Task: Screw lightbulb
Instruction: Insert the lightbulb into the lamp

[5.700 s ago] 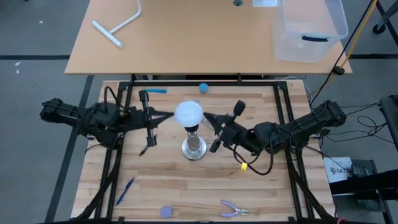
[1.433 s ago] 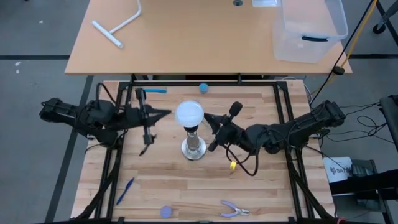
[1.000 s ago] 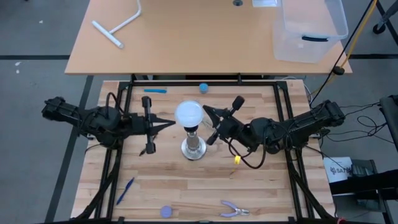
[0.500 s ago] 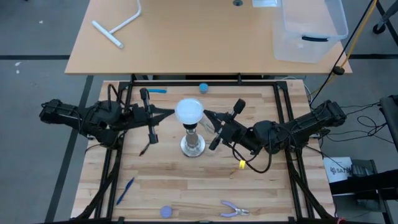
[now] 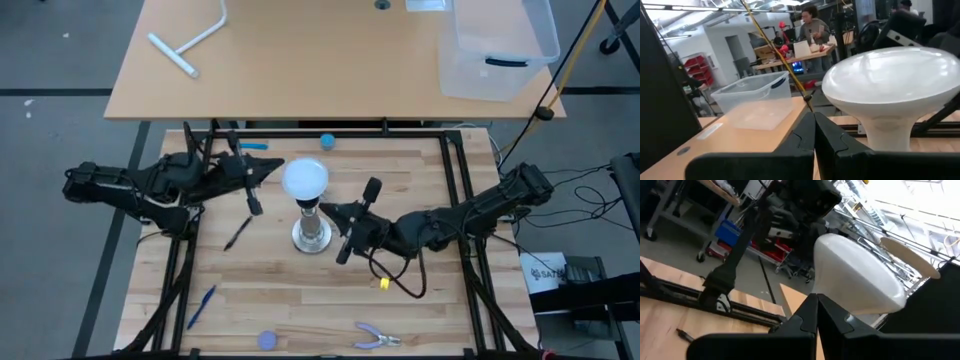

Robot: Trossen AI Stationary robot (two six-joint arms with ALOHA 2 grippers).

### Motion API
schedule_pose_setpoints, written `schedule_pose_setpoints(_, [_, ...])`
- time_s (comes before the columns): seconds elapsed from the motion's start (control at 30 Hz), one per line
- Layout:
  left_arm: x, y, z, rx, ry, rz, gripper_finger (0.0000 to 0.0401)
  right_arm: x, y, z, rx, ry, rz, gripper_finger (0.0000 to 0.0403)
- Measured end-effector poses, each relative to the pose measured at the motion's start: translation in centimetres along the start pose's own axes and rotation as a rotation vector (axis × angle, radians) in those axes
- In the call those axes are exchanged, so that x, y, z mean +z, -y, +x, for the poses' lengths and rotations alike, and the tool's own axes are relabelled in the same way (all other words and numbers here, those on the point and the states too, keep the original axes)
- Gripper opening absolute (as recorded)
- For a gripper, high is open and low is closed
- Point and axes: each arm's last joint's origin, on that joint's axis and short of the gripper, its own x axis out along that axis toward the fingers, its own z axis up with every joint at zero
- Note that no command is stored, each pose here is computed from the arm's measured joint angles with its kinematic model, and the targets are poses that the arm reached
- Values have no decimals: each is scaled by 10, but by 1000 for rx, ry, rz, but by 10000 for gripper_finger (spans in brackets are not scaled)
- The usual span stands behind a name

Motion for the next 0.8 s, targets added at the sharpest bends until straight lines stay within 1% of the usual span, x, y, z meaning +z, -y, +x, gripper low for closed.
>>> schedule_pose_setpoints(0.1, [3, 1, -3, -4, 20, -1, 0, -2, -1, 1, -24, -28, 0, 0])
schedule_pose_setpoints(0.2, [9, 2, -10, -20, 62, -2, 0, -5, 2, 3, -90, -82, -3, 0])
schedule_pose_setpoints(0.33, [17, 9, -20, -75, 111, 3, 0, -7, 10, 7, -187, -130, 1, 0])
schedule_pose_setpoints(0.47, [19, 20, -24, -154, 132, 24, 0, -7, 19, 13, -231, -113, 21, 0])
schedule_pose_setpoints(0.53, [18, 25, -23, -173, 129, 33, 0, -6, 23, 14, -253, -100, 22, 0])
schedule_pose_setpoints(0.67, [15, 30, -18, -176, 110, 47, 0, -3, 27, 15, -271, -80, 14, 0])
schedule_pose_setpoints(0.8, [13, 26, -14, -149, 98, 48, 0, -2, 27, 14, -263, -64, 11, 0])
